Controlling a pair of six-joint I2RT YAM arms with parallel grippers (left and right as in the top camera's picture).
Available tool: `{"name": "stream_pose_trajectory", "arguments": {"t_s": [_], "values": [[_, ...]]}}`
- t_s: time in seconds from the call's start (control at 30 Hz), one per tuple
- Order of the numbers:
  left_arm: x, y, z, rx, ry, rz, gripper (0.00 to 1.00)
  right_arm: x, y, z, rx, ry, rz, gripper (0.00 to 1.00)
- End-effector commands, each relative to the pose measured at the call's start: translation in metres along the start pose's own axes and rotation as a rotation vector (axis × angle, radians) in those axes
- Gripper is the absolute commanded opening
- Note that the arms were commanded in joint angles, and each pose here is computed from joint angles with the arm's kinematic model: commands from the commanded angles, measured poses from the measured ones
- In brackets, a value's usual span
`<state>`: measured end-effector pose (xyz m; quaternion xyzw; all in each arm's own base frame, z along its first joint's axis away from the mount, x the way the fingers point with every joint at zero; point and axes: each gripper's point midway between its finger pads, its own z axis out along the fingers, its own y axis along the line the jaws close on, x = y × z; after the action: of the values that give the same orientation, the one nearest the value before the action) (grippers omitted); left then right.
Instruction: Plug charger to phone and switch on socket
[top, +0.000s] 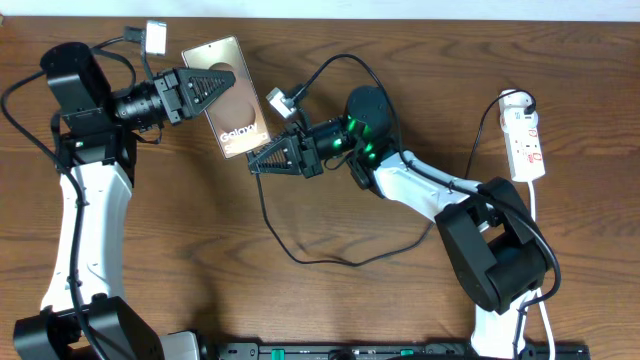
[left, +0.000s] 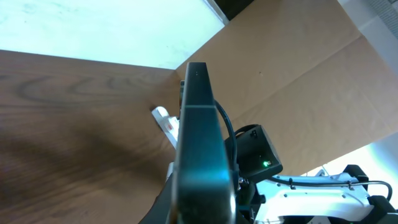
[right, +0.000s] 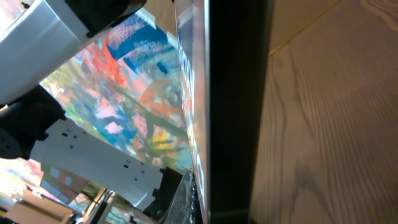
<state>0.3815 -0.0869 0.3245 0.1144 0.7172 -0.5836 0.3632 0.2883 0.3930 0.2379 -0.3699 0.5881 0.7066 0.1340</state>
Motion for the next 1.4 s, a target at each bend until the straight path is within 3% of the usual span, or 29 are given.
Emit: {"name": "stream_pose_trajectory", "arguments": {"t_s": [0.0,0.27,0.3,0.33,0.4,0.47,0.5,0.77,0.9,1.1,1.23,1.37], "values": [[0.01,-0.018,0.003,0.09,0.06,0.008,0.08,-0.033,-0.012,-0.005,0.091,-0.158,-0.041,0.01],[0.011,-0.019,0.003,0.096,0.065,0.001,0.08,-0.035,-0.009,-0.005,0.085,-0.162,-0.063,0.01],[0.011,-0.019,0.003,0.096,0.065,0.002,0.08,-0.035,-0.009,-0.005,0.085,-0.162,-0.063,0.06],[0.011,-0.019,0.003,0.096,0.065,0.002,0.08,-0.035,-0.009,-0.005,0.085,-0.162,-0.062,0.14],[0.011,-0.019,0.003,0.096,0.065,0.002,0.07,-0.035,-0.009,-0.005,0.085,-0.162,-0.063,0.42],[0.011,-0.019,0.003,0.096,0.065,0.002,0.07,-0.034,-0.009,-0.005,0.082,-0.158,-0.062,0.84],[0.011,-0.019,0.003,0.095,0.064,0.002,0.07,-0.034,-0.008,-0.005,0.079,-0.153,-0.056,0.99],[0.008,-0.014,0.002,0.068,0.047,0.002,0.07,-0.036,-0.01,-0.014,0.086,-0.157,-0.046,0.99],[0.001,0.003,0.002,-0.024,-0.004,-0.024,0.07,-0.045,-0.018,-0.04,0.119,-0.197,-0.007,0.99],[0.012,0.067,-0.03,-0.328,-0.095,-0.263,0.07,-0.056,-0.029,-0.09,0.172,-0.244,0.006,0.99],[0.032,0.094,-0.051,-0.487,-0.091,-0.341,0.07,-0.058,-0.031,-0.109,0.19,-0.255,0.008,0.99],[0.063,0.13,-0.076,-0.747,-0.062,-0.458,0.07,-0.058,-0.032,-0.117,0.194,-0.253,0.008,0.99]]}}
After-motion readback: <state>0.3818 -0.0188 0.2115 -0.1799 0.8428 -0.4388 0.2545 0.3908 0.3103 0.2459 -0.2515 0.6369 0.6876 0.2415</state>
